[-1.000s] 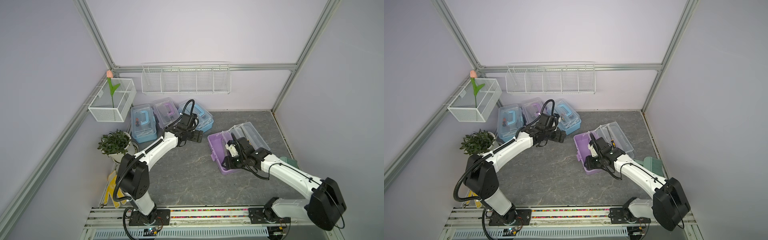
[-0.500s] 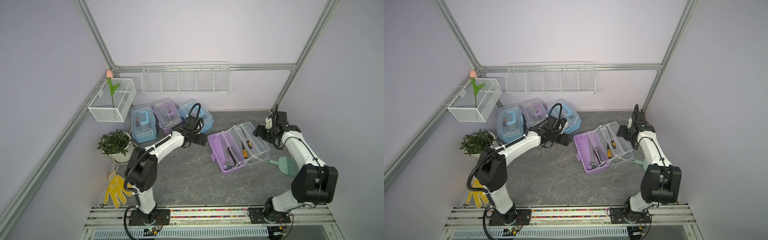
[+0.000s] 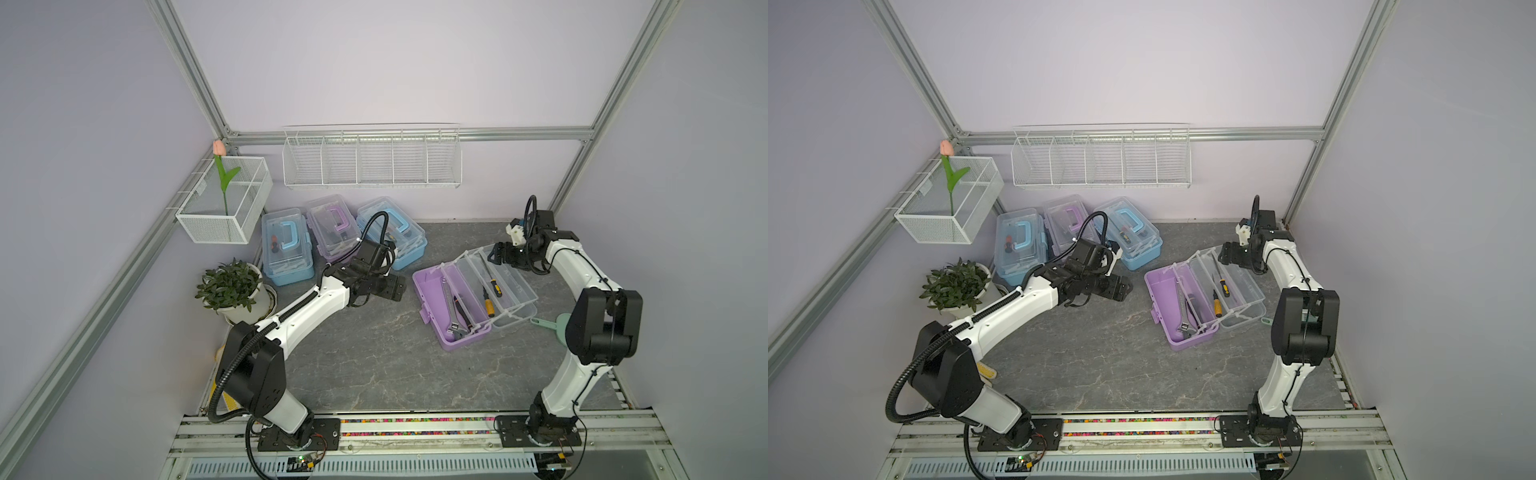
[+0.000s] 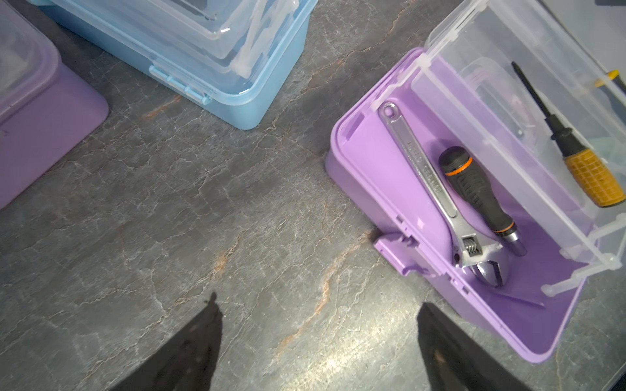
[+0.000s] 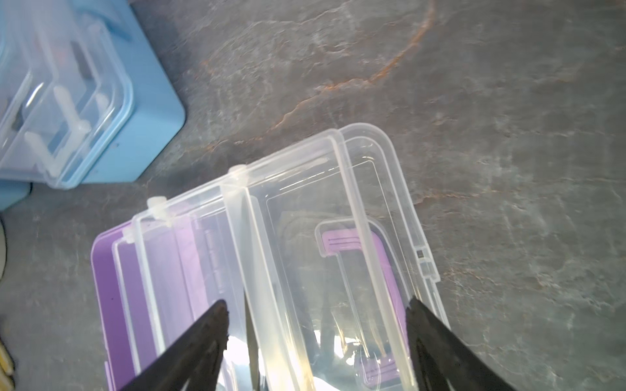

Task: Close toolboxes
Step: Move the toolbox to the center of the board.

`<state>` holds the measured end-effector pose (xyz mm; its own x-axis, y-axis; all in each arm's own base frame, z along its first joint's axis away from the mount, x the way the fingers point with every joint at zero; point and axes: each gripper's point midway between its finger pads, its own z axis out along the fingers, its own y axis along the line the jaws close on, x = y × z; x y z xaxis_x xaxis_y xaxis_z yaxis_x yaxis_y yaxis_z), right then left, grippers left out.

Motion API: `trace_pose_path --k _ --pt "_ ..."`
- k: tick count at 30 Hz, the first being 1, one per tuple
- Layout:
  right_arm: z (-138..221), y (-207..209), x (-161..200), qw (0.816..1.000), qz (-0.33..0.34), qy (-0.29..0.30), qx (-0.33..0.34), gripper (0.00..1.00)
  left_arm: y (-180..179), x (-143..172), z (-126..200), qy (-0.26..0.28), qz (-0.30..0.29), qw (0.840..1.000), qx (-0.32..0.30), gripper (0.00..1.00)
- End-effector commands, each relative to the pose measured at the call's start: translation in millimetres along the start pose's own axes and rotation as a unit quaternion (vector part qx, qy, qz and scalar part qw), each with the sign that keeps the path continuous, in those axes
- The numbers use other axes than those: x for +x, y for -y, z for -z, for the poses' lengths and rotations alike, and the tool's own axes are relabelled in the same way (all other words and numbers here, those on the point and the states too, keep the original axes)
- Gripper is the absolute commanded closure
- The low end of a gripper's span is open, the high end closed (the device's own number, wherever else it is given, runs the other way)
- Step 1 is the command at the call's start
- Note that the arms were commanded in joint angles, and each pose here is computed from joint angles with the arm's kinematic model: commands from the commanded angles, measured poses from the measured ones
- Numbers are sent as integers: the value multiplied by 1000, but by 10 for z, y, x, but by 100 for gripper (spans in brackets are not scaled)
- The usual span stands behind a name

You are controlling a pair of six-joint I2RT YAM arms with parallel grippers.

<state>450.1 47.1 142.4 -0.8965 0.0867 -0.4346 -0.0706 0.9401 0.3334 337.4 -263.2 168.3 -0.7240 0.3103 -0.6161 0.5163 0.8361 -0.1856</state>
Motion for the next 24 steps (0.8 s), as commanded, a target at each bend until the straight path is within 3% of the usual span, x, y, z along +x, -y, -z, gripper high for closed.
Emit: trace_pose_path --k 1,10,14,17,20,24 --pt "-94 -545 358 991 73 -69 -87 19 66 -148 -15 17 -3 1000 14 8" --pt "52 -1518 831 960 188 -98 -182 20 120 -256 -16 27 1 999 26 8" --pt "335 -1315 578 990 65 -43 -115 17 13 -39 6 8 14 1000 4 8" --pt "620 -1030 534 997 -13 9 -79 16 -112 164 60 1 47 999 -13 10" --pt "781 -900 756 997 -37 24 -58 17 -106 314 33 10 89 996 17 13" --pt "788 -969 1218 997 -35 -7 -69 20 -43 434 -86 9 117 992 55 13"
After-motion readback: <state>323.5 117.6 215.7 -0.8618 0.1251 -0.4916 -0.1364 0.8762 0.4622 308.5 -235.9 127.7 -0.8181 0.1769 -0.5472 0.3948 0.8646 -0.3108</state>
